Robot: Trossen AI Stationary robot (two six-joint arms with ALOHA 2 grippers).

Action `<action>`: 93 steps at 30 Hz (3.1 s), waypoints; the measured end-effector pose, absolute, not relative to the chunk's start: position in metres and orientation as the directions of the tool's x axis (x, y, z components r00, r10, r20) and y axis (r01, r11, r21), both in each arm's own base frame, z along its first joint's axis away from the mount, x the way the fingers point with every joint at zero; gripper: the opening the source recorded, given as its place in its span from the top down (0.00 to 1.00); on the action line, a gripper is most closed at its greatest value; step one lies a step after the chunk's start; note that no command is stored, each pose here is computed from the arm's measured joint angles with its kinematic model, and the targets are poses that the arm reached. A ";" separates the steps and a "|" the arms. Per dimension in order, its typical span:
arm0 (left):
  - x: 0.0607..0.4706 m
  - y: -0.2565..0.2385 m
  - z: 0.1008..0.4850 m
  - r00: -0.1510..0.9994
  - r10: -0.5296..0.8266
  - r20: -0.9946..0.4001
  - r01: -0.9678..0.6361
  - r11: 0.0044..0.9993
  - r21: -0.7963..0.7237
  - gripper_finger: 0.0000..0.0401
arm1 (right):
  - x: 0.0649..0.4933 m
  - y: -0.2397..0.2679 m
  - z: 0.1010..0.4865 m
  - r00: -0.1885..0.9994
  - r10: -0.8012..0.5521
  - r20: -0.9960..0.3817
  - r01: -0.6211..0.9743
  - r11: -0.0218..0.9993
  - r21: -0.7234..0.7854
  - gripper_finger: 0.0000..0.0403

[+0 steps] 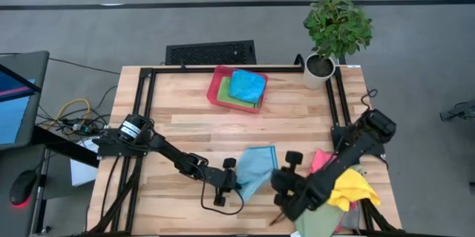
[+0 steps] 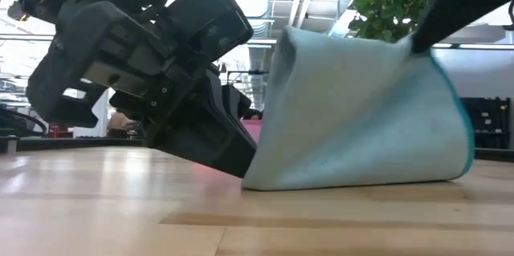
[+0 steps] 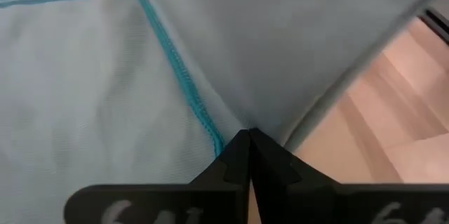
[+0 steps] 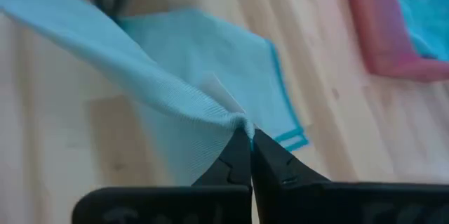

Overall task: Fold microfiber towels
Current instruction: Fold the light blue microfiber cloth

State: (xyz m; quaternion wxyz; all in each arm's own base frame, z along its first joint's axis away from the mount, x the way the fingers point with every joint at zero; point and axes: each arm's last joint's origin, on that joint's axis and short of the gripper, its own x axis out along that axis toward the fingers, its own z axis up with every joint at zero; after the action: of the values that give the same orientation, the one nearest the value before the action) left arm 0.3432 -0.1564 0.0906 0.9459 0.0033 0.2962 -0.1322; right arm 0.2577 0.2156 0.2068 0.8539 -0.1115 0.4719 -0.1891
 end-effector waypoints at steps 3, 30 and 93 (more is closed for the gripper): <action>0.343 -0.157 0.090 0.785 -0.247 -0.568 0.247 0.966 -0.079 1.00 | 0.266 0.199 0.202 0.452 -0.448 -0.772 0.228 0.894 -0.385 0.96; 0.325 -0.168 0.129 0.728 -0.351 -0.589 0.183 0.928 -0.326 1.00 | 0.309 0.121 0.189 0.375 -0.428 -0.822 0.097 0.900 -0.425 0.95; 0.292 -0.197 0.128 0.667 -0.243 -0.704 0.085 0.964 -0.253 1.00 | 0.415 -0.014 0.145 0.639 -0.069 -0.766 -0.028 0.993 -0.113 0.81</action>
State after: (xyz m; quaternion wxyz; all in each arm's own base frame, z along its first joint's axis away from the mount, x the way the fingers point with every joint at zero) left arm 0.2923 -0.1965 0.1276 0.9076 -0.0996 0.3978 -0.0903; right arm 0.4152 -0.0139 0.1451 0.9036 -0.0571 0.4245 -0.0116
